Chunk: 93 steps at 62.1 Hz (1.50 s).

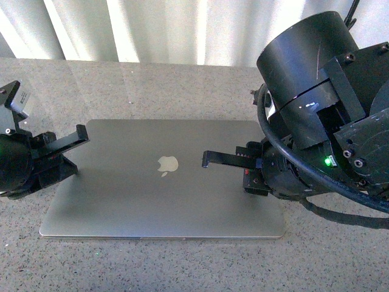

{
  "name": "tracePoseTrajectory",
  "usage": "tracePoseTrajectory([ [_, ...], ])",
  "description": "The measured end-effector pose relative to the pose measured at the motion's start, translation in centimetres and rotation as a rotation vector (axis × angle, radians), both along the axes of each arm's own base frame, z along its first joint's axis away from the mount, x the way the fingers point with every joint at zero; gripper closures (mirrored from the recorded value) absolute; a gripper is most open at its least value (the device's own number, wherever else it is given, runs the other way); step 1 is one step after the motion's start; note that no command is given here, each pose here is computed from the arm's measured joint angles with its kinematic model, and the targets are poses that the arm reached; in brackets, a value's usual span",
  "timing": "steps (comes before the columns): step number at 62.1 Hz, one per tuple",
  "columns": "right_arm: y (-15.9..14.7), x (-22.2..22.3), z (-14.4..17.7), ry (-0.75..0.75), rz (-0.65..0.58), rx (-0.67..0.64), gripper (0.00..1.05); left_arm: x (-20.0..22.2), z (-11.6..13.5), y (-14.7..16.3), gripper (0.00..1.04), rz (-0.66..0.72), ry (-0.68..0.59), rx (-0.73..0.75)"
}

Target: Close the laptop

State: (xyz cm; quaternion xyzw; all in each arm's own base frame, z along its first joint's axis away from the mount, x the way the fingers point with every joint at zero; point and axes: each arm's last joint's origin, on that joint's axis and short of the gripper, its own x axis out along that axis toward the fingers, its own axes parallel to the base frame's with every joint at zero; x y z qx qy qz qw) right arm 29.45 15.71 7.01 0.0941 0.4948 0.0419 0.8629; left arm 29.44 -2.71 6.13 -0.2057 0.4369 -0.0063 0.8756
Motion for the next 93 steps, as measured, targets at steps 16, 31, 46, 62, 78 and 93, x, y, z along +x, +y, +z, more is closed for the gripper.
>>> tracePoseTrajectory([
  [16,0.0,0.0,0.0,-0.003,0.000,-0.009,1.04,-0.1,-0.1,0.2,1.01,0.008,-0.001,-0.014],
  [31,-0.2,0.0,0.2,-0.021,0.007,-0.043,1.04,-0.1,0.4,0.6,1.01,0.034,-0.017,-0.003],
  [46,-1.2,0.5,3.8,-0.381,0.047,-0.270,1.04,0.4,5.0,2.1,1.00,0.147,-0.292,0.031],
  [62,-2.0,0.6,7.5,-0.627,0.208,-0.495,0.60,0.5,6.3,2.4,0.53,0.159,-0.349,0.030],
  [78,-3.7,-0.7,6.4,-0.860,0.061,-0.339,0.46,-2.8,5.8,2.6,0.64,0.047,-0.799,0.312],
  [93,-9.3,-5.6,8.3,-1.035,-0.069,-0.221,0.88,-6.8,8.1,2.6,1.01,0.016,-0.901,0.402],
])
